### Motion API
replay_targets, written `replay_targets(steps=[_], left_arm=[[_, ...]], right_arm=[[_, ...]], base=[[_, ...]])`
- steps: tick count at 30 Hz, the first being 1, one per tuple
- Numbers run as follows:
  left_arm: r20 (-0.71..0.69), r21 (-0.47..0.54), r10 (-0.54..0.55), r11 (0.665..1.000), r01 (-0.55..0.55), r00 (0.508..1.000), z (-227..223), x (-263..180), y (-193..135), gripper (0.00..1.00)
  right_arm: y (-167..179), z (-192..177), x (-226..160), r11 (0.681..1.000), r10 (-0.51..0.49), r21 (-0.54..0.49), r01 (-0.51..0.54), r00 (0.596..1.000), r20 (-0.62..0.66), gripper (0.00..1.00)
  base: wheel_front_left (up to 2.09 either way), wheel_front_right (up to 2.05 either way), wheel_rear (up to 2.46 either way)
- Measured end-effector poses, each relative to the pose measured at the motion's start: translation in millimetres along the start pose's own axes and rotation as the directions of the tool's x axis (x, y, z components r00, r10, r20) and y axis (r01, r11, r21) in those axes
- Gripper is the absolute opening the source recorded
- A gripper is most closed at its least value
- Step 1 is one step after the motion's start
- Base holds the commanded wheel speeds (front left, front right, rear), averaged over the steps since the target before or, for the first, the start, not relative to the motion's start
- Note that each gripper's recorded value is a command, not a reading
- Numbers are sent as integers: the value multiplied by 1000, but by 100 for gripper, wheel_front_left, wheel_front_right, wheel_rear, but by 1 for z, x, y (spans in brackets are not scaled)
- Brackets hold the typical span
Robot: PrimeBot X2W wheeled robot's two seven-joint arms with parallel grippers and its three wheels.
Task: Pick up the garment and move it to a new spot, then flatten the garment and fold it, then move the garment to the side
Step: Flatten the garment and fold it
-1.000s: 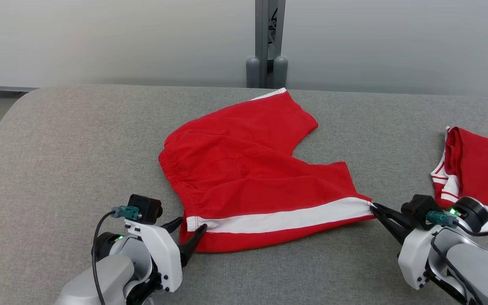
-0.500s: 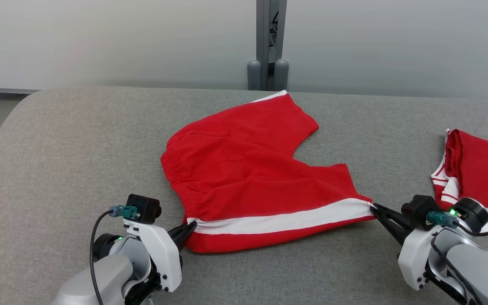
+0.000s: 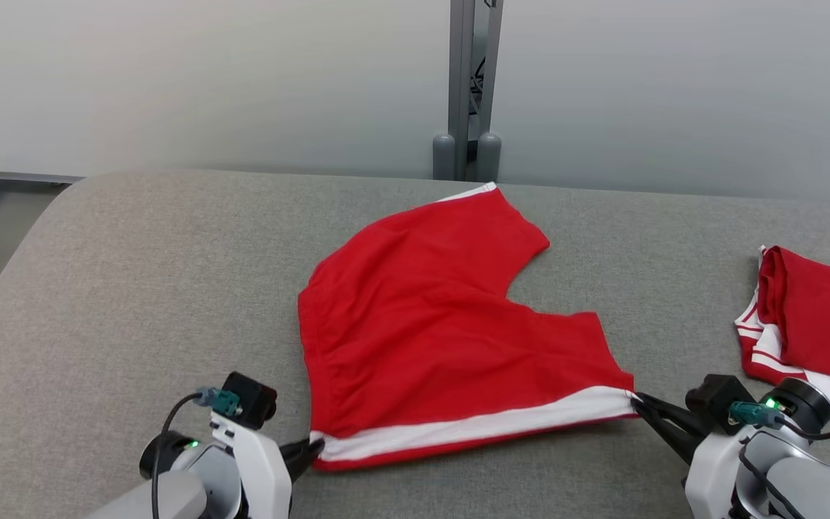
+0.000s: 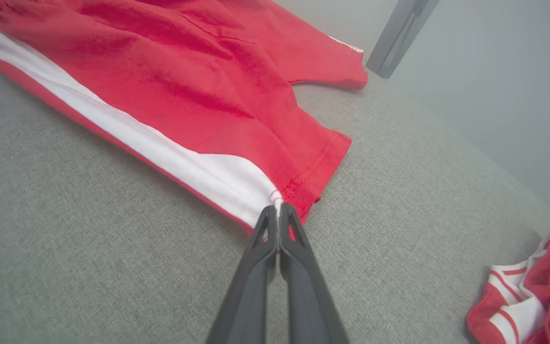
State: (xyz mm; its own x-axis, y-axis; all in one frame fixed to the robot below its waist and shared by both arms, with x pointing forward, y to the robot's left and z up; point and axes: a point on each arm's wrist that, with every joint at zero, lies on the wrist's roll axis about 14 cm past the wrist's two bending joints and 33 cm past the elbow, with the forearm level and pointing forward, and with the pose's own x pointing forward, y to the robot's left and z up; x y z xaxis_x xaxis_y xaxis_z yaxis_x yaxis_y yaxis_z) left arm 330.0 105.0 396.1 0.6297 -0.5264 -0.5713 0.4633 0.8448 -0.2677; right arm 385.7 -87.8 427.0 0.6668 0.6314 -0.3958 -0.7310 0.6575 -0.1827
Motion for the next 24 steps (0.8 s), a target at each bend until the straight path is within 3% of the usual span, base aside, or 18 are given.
replay_targets(steps=[7,13,24], left_arm=[[-117,12,2,1000,0,993,-26,-14,2,0],[-196,18,-32,999,36,980,-42,-21,-10,0],[-396,-16,-97,995,99,913,-79,-46,-24,0]], right_arm=[[13,-8,-13,999,46,3,-46,999,-27,0],[21,-22,-26,995,64,83,-55,992,-113,0],[44,-25,-46,981,151,150,-123,969,-194,0]], base=[[0,0,0],[0,0,0],[0,0,0]])
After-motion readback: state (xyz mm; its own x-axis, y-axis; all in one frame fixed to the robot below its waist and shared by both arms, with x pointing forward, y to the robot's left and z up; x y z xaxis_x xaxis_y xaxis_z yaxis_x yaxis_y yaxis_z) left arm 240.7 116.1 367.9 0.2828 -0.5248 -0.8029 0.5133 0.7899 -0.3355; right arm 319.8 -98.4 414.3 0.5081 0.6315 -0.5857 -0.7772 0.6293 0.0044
